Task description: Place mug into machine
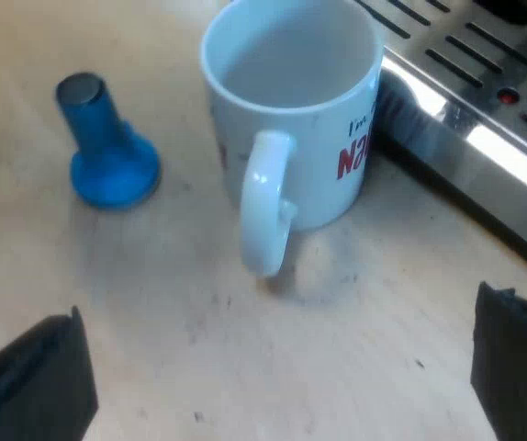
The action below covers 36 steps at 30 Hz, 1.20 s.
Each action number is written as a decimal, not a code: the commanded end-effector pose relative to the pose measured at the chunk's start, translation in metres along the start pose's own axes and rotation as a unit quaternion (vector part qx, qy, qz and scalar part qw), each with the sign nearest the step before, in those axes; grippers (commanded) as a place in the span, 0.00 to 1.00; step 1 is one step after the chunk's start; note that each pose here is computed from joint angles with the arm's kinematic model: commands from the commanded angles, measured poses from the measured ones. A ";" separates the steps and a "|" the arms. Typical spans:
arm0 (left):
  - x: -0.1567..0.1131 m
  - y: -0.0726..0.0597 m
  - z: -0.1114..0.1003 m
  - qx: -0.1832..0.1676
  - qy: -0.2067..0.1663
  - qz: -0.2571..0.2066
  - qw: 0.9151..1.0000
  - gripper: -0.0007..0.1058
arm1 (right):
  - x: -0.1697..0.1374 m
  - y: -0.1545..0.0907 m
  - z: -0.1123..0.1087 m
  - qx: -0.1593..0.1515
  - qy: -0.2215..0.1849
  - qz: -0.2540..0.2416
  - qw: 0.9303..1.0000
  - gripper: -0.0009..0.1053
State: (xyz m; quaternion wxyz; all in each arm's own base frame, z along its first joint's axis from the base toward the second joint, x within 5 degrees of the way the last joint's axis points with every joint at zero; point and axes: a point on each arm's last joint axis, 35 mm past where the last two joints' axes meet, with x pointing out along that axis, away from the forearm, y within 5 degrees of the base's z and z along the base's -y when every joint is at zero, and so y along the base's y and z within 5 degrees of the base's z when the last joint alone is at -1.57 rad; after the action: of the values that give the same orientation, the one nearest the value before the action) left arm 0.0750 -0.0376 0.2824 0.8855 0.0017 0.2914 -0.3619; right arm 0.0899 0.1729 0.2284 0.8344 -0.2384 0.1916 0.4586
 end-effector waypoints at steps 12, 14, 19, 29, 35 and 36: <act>0.023 0.010 -0.022 0.006 0.007 -0.002 1.000 0.86 | 0.051 0.012 -0.004 0.071 -0.028 -0.032 0.997 0.81; 0.023 0.010 -0.022 0.006 0.007 -0.001 1.000 0.86 | 0.056 0.015 -0.006 0.066 -0.025 -0.045 0.996 0.81; 0.023 0.010 -0.022 0.006 0.007 -0.001 1.000 0.86 | 0.073 0.032 -0.010 0.052 -0.031 -0.063 0.996 0.81; 0.023 0.010 -0.022 0.002 0.007 -0.001 1.000 0.86 | 0.104 0.041 -0.025 0.055 -0.038 -0.086 0.994 0.81; 0.023 0.010 -0.022 0.002 0.007 -0.001 1.000 0.86 | 0.120 0.045 -0.034 0.061 -0.052 -0.088 0.993 0.81; 0.023 0.010 -0.022 0.002 0.007 -0.001 1.000 0.86 | 0.120 0.046 -0.035 0.060 -0.050 -0.088 0.993 0.81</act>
State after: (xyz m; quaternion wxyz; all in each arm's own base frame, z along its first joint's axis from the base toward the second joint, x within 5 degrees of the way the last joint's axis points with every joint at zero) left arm 0.0832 -0.0398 0.2483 0.8816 0.0038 0.3035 -0.3616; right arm 0.1071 0.2548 0.1220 0.8883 -0.1883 0.1643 0.3854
